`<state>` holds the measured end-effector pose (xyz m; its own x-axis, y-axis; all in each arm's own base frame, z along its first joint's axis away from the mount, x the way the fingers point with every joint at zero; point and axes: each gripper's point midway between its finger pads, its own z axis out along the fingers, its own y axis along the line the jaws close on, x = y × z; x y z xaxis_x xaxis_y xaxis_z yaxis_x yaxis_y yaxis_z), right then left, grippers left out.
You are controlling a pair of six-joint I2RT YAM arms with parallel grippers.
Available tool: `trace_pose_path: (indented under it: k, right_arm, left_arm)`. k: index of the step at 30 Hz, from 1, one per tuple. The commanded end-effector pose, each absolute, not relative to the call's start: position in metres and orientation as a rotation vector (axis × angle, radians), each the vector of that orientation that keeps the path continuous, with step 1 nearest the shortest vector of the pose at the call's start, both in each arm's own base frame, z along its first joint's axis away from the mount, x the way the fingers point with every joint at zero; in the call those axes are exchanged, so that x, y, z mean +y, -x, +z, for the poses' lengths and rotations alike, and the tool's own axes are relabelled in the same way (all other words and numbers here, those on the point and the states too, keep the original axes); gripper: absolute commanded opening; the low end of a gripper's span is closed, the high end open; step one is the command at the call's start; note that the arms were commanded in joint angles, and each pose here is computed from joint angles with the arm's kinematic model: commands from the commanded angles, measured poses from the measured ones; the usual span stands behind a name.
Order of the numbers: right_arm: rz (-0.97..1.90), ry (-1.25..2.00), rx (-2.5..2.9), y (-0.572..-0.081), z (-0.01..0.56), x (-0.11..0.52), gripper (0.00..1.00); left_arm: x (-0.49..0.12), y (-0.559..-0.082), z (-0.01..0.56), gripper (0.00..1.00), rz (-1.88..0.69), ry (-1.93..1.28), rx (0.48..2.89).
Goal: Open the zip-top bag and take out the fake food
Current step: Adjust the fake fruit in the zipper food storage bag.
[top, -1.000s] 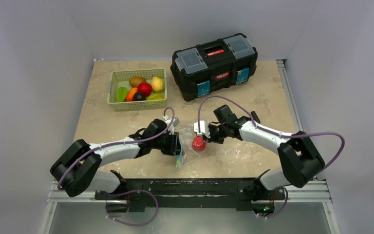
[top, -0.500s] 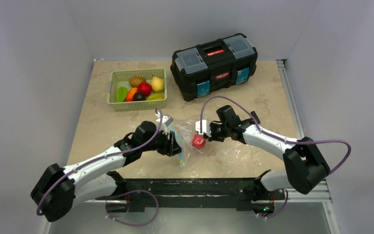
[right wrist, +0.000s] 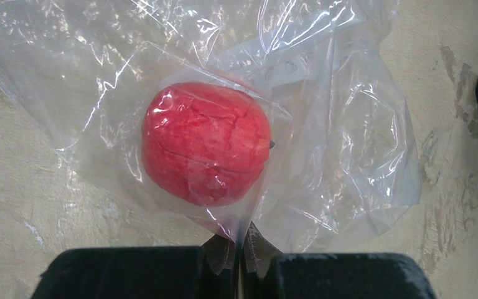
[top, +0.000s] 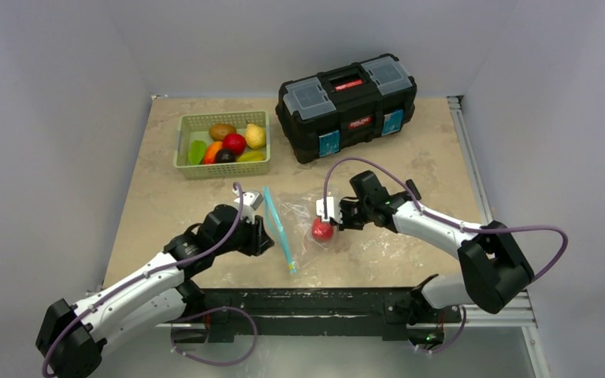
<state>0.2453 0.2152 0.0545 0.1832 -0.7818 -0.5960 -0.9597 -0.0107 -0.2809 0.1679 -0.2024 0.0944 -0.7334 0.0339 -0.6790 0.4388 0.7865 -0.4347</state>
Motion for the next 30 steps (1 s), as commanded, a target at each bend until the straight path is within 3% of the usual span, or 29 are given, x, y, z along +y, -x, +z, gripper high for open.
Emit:
trace_pose_path:
  k: [1, 10, 19, 30]
  right_arm:
    - [0.342, 1.841, 1.614, -0.247, 0.057, 0.214, 0.0]
    - [0.361, 1.848, 1.607, -0.245, 0.057, 0.216, 0.0]
    - [0.372, 1.86, 1.602, -0.242, 0.057, 0.216, 0.0]
    - [0.389, 1.865, 1.603, -0.24, 0.055, 0.217, 0.0]
  left_arm:
    - [-0.2, -0.173, 0.101, 0.26, -0.745, -0.394, 2.222]
    - [-0.205, -0.199, 0.108, 0.13, -0.655, -0.558, 2.016]
    - [-0.229, -0.213, 0.116, 0.15, -0.674, -0.709, 1.841]
    - [-0.243, -0.215, 0.089, 0.18, -0.71, -0.751, 1.825]
